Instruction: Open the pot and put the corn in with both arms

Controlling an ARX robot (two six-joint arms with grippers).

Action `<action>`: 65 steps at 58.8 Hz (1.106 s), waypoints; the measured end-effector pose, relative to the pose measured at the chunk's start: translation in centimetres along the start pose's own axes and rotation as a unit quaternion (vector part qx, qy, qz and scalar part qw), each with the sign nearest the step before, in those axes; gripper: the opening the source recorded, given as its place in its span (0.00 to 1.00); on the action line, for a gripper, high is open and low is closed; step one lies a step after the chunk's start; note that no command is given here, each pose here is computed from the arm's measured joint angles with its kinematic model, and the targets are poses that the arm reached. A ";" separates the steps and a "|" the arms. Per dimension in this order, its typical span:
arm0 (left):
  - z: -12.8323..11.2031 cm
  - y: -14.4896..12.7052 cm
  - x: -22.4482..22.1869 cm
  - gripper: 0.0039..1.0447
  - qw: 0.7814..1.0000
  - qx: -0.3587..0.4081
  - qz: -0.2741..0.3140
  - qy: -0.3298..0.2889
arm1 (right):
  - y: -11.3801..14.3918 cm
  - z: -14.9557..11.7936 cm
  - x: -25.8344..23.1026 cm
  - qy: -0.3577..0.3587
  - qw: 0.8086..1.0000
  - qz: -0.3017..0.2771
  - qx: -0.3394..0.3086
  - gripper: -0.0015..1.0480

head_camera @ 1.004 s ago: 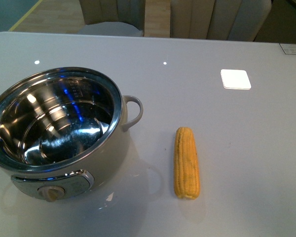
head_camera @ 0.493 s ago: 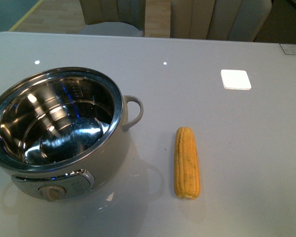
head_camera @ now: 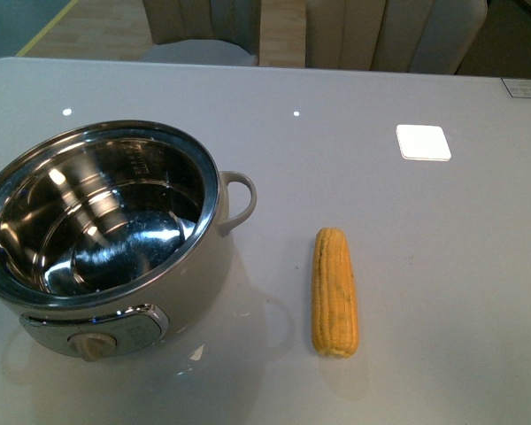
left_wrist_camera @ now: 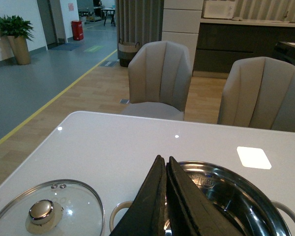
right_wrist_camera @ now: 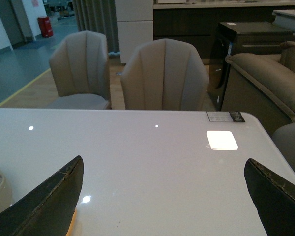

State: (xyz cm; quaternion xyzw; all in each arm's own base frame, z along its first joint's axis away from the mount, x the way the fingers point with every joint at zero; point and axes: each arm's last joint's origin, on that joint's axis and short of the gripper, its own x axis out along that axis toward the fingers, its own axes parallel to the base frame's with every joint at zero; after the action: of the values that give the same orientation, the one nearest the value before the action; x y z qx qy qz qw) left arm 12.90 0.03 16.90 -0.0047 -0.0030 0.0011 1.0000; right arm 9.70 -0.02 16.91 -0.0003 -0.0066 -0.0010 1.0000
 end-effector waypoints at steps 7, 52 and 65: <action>0.1 0.0 -0.4 0.03 1.000 0.000 0.000 -0.002 | 0.0 0.0 0.0 0.000 1.000 0.000 0.000 0.92; -0.2 0.0 -3.1 0.03 1.000 0.000 0.000 0.002 | 0.0 0.0 0.0 0.000 1.000 0.000 0.000 0.92; -0.1 0.0 -3.2 0.03 1.000 0.001 0.000 -0.001 | 0.0 0.0 0.0 0.000 1.000 0.000 0.000 0.92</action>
State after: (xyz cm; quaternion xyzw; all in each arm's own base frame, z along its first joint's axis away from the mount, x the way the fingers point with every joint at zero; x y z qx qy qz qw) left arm 9.73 0.02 16.74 -0.0041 -0.0037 0.0013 1.0000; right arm 9.69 -0.02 16.92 -0.0003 -0.0068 -0.0010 1.0000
